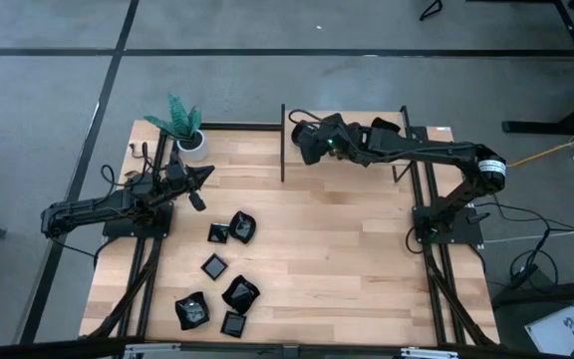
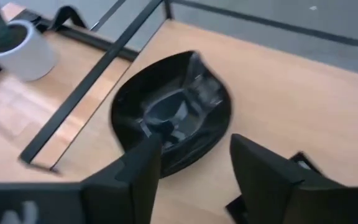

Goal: Pick & Place Mini shaped plates
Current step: Move the shelf to the center of the table

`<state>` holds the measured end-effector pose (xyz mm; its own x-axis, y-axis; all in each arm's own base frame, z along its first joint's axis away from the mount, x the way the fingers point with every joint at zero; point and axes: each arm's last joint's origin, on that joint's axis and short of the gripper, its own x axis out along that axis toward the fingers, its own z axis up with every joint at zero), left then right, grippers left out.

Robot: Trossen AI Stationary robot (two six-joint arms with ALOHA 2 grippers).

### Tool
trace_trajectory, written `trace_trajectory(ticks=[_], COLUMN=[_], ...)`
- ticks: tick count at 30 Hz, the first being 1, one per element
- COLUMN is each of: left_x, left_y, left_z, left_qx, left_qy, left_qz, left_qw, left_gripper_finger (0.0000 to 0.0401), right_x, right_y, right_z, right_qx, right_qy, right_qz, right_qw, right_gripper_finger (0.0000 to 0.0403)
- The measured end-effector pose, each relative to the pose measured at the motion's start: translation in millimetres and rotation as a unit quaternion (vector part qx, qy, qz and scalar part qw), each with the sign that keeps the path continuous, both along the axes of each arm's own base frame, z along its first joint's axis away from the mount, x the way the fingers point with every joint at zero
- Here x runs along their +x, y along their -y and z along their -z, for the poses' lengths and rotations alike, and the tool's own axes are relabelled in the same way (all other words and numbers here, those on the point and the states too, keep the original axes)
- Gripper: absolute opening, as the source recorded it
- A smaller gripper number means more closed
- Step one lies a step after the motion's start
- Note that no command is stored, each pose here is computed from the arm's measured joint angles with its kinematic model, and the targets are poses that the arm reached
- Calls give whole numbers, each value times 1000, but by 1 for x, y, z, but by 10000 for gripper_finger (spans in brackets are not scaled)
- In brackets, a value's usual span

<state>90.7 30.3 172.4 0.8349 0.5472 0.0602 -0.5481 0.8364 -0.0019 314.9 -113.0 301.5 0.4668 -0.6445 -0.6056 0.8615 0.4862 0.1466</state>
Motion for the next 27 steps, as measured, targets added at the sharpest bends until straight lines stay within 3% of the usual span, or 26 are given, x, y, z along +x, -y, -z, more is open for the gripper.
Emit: trace_trajectory(ticks=[6, 15, 21, 27], left_x=[0, 0, 0, 0], left_y=[0, 0, 0, 0], left_z=[0, 0, 0, 0], left_qx=[0, 0, 0, 0], left_qy=[0, 0, 0, 0], left_qz=[0, 0, 0, 0], left_qw=[1000, 1000, 1000, 1000], left_gripper_finger=[4, 4, 4, 4], right_x=[6, 26, 32, 35], right_y=[-11, -58, -98, -131], right_z=[-2, -13, -12, -3], right_qx=[-16, -74, -114, -148], right_qy=[-5, 25, -2, -51], right_qz=[-47, -156, -226, -314], right_qw=[999, 985, 967, 937], right_gripper_finger=[223, 225, 225, 225])
